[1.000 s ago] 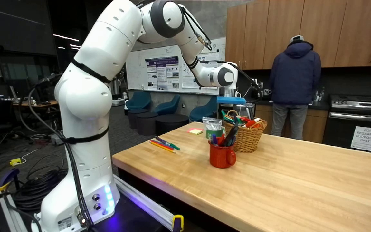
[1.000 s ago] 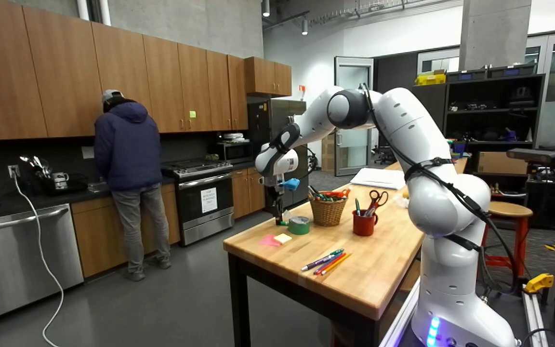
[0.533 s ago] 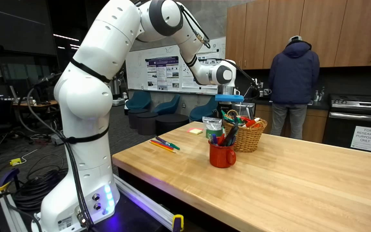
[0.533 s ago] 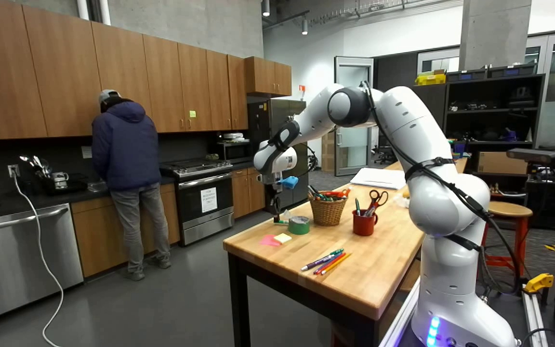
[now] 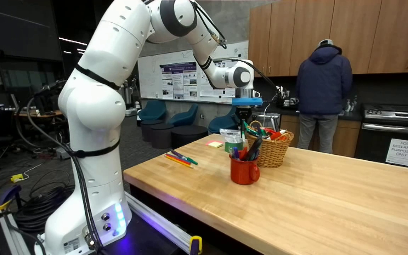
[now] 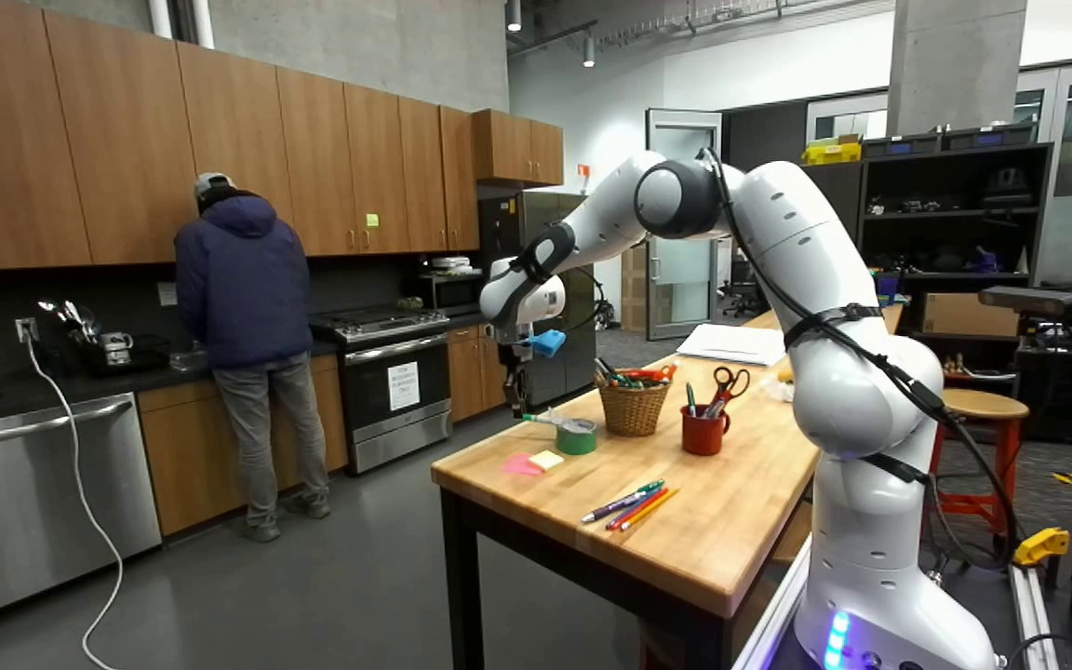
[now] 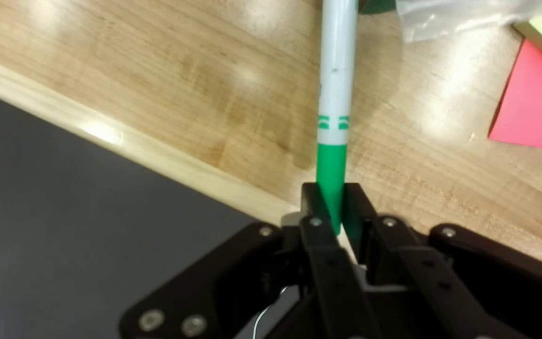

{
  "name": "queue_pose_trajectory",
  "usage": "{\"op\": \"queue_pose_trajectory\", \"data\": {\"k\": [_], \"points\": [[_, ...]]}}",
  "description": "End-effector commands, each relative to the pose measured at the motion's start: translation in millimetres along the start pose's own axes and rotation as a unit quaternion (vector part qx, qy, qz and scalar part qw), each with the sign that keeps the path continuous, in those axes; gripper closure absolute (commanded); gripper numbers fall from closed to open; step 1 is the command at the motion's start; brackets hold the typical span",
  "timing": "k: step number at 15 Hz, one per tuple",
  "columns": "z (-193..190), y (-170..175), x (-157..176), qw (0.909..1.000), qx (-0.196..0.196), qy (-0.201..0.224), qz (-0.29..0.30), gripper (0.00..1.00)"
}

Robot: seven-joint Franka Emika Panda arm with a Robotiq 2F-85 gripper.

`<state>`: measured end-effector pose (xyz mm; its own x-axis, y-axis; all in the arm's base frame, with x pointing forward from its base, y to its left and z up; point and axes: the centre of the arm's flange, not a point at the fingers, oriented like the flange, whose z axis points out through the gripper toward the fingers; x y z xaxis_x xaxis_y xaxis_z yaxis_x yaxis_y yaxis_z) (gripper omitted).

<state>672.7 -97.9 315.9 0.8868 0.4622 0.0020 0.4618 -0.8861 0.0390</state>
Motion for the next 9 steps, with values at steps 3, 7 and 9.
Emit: {"op": "queue_pose_trajectory", "data": {"k": [3, 7, 9], "points": [[-30.8, -14.3, -7.0, 0.9976, -0.05, 0.042, 0.021, 0.96], [-57.0, -17.7, -12.7, 0.9913, -0.089, 0.095, 0.019, 0.96], [-69.8, -19.7, -18.9, 0.9867, -0.107, 0.12, 0.02, 0.96]]}}
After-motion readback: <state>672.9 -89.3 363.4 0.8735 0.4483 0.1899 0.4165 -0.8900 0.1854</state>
